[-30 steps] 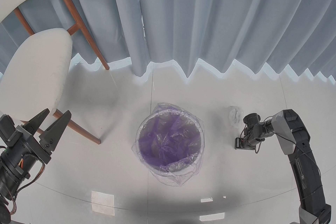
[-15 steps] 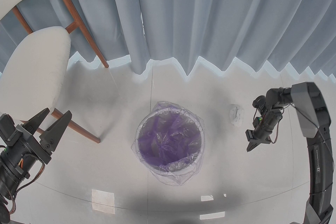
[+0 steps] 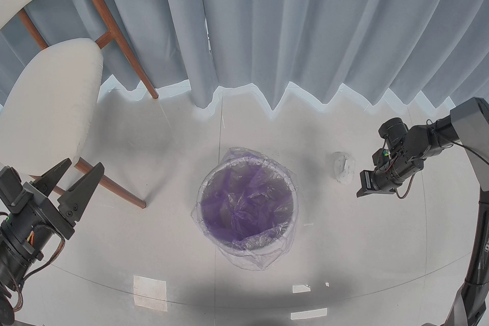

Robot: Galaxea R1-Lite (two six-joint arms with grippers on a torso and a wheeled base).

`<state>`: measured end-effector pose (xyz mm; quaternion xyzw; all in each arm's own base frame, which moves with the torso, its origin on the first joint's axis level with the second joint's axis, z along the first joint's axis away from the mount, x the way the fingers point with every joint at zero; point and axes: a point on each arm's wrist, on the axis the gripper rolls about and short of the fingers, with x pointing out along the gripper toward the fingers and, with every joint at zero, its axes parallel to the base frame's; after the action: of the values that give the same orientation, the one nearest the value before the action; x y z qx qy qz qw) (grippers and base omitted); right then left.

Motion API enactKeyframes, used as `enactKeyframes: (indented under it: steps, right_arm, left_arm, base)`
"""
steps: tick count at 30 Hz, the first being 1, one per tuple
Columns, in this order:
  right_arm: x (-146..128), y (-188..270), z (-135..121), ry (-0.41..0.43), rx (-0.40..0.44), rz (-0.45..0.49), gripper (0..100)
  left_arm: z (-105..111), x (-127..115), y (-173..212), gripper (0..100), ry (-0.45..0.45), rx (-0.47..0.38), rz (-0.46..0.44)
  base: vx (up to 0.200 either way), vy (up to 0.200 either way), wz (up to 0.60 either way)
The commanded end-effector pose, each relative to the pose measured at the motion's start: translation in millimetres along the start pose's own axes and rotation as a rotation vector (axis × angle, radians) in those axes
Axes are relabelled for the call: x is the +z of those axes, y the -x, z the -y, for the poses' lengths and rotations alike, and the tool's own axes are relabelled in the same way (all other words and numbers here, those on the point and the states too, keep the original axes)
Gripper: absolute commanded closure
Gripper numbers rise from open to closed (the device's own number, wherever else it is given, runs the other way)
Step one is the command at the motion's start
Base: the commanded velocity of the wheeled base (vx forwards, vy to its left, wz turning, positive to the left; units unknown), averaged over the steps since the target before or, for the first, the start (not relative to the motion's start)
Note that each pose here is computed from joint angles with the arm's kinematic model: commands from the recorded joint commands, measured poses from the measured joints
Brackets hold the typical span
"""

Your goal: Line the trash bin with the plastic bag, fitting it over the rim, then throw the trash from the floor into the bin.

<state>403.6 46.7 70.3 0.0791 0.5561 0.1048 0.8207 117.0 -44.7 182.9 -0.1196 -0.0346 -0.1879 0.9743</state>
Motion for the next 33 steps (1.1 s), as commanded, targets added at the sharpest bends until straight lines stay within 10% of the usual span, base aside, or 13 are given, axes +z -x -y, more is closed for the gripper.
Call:
enactKeyframes:
  steps: [1,2,33]
  right_arm:
    - [-28,-72,-2,0.198,0.019,0.625,100]
    - [-21,-75,-1,0.194,0.009,0.642,0]
    - [51,-158,33,0.111,-0.156,0.686,0]
  left_arm:
    - [-3,-3,3,0,-0.016,0.026,-0.017]
    - [-5,-5,3,0,-0.016,0.033,-0.022]
    - [-9,-10,7,0,-0.037,0.067,-0.037]
  base:
    - [0.000,0.000,0.00]
    - [0.000,0.000,0.00]
    - [0.000,0.000,0.00]
